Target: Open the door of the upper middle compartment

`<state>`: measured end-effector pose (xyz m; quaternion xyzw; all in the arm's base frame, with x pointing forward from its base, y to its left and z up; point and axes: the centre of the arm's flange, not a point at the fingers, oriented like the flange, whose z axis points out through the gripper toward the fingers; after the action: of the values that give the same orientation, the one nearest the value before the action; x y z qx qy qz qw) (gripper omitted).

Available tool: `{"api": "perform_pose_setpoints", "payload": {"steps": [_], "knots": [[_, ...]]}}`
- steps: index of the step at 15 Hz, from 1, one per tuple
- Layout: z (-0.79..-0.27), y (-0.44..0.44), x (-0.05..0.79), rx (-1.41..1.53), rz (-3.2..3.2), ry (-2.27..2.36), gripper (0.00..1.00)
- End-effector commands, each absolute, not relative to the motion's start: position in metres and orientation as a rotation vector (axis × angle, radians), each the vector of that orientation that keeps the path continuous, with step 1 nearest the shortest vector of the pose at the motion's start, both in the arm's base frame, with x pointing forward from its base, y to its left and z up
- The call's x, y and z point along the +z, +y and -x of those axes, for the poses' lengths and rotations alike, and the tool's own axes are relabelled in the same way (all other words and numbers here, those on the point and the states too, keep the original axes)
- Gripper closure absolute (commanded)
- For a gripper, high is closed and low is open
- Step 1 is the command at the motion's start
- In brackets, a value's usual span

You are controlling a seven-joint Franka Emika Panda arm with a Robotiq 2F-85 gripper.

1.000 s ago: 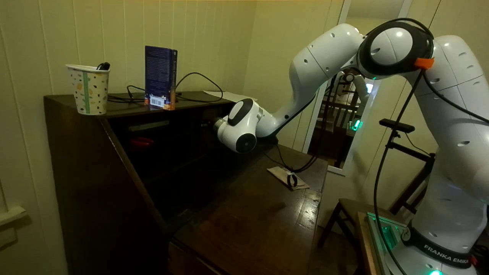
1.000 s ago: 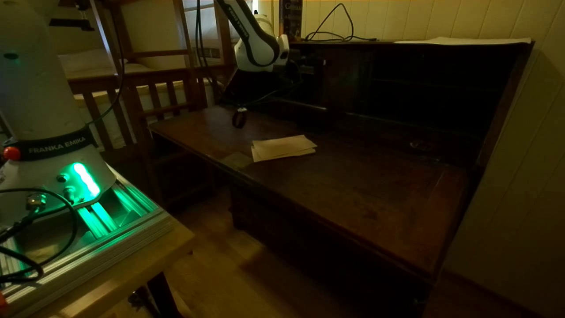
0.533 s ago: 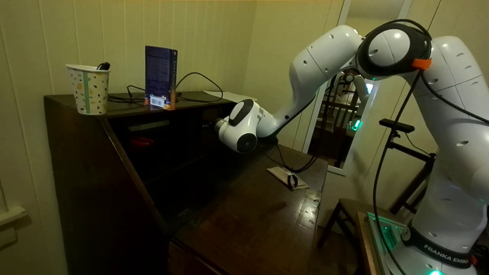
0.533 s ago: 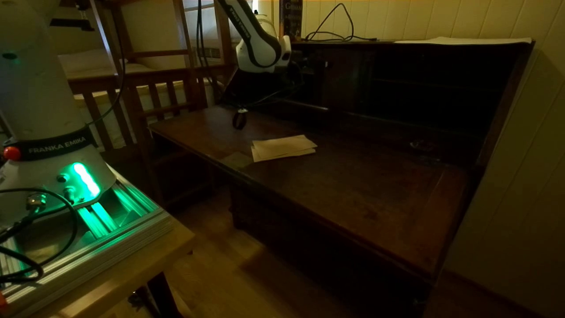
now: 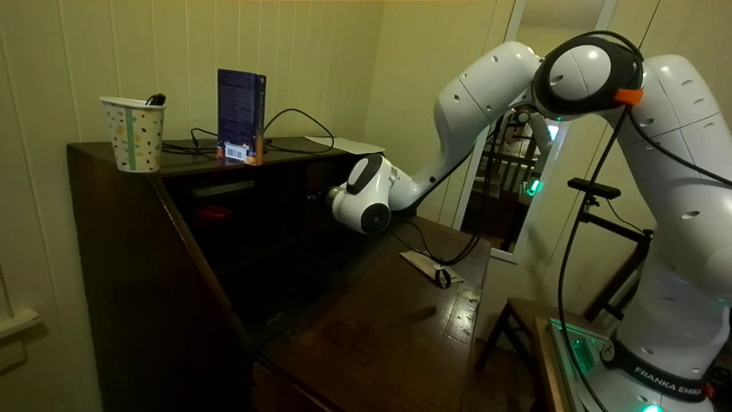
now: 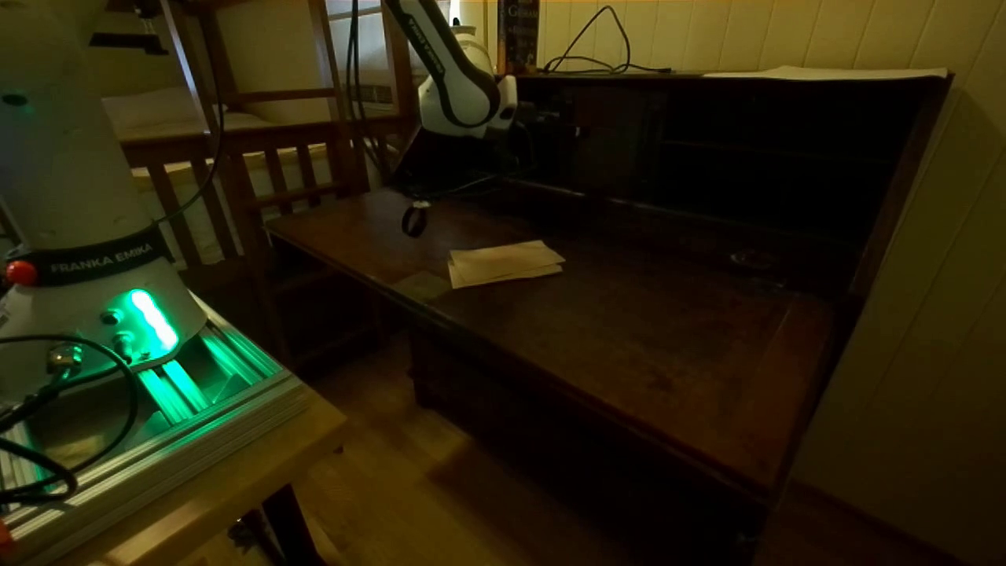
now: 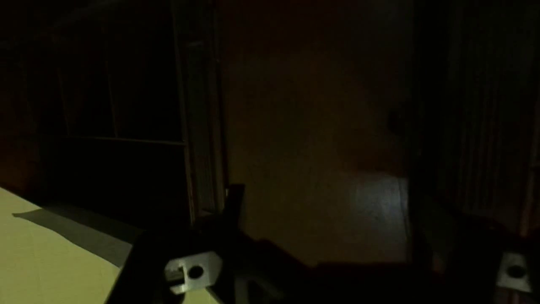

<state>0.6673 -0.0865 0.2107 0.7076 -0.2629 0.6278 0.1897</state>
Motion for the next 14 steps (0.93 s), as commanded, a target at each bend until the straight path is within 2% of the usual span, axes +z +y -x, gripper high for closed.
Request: {"api": "perform_pose_setpoints", "payload": {"steps": [1, 7, 8, 14], "knots": [[-0.614, -0.129, 0.166, 1.622, -1.996, -0.936, 0.00], [-0.513, -0.185, 0.100, 1.307, -1.964, -1.193, 0.00], [-0.509, -0.186, 0.106, 1.281, -1.922, -1.245, 0.00], [-0.486, -0.119, 0.150, 1.483, -1.891, -1.243, 0.00]]}}
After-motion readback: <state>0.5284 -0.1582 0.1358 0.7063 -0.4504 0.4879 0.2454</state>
